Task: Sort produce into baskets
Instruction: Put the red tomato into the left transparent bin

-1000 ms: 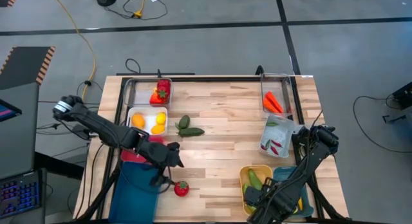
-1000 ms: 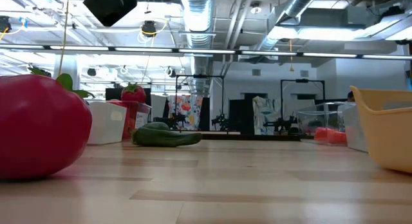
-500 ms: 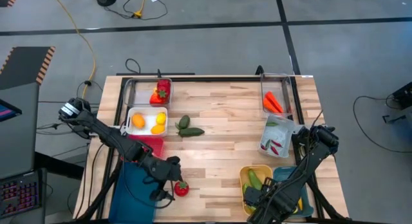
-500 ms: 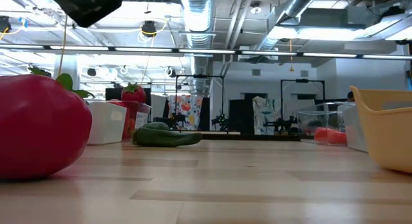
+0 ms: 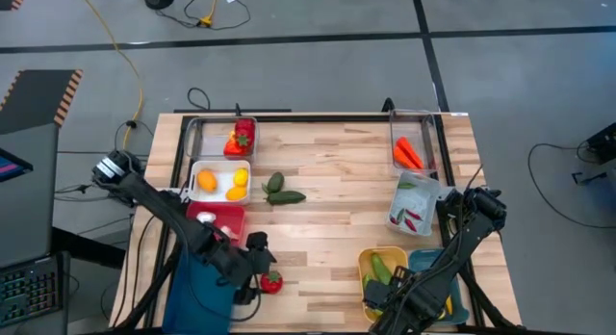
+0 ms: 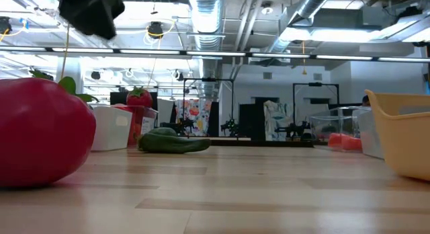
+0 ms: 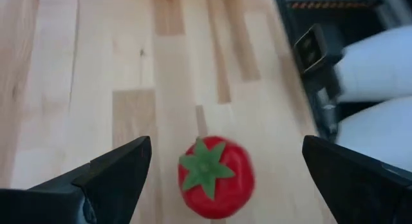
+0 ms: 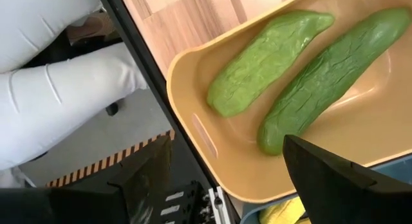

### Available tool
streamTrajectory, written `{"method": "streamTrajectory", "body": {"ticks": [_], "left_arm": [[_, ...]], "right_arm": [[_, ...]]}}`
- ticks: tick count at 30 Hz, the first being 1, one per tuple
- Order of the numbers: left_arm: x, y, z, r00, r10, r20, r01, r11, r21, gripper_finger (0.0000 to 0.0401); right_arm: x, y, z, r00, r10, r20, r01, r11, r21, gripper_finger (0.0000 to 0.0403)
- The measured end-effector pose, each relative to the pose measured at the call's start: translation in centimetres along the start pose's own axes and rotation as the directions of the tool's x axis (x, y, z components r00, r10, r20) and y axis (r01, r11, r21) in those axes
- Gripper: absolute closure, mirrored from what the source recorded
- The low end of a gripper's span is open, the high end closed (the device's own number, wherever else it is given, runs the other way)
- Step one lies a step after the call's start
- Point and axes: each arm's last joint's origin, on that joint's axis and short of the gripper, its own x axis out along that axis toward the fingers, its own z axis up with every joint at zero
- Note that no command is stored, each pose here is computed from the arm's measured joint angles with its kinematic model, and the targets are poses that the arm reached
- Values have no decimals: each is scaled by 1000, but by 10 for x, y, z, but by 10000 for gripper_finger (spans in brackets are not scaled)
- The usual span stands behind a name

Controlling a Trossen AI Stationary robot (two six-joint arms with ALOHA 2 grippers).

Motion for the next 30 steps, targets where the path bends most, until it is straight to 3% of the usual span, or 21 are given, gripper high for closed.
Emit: {"method": "streamTrajectory", "body": {"ticks": [10, 20, 24, 30], "left_arm": [[47, -8, -30, 986, 67, -152, -59, 997, 55, 11], [63, -7, -39, 978, 102, -182, -89, 993, 79, 14], [63, -6, -38, 978, 112, -174, -99, 992, 80, 34], [63, -6, -39, 978, 110, -179, -97, 992, 81, 96]], "right_arm": [[0, -1, 5, 999, -10, 48, 9, 1000, 9, 76], [-1, -4, 14, 999, -7, 53, 5, 999, 34, 76], [-1, -6, 22, 998, -5, 57, 2, 999, 50, 76], [-2, -11, 37, 998, -3, 65, 4, 1000, -15, 76]]}}
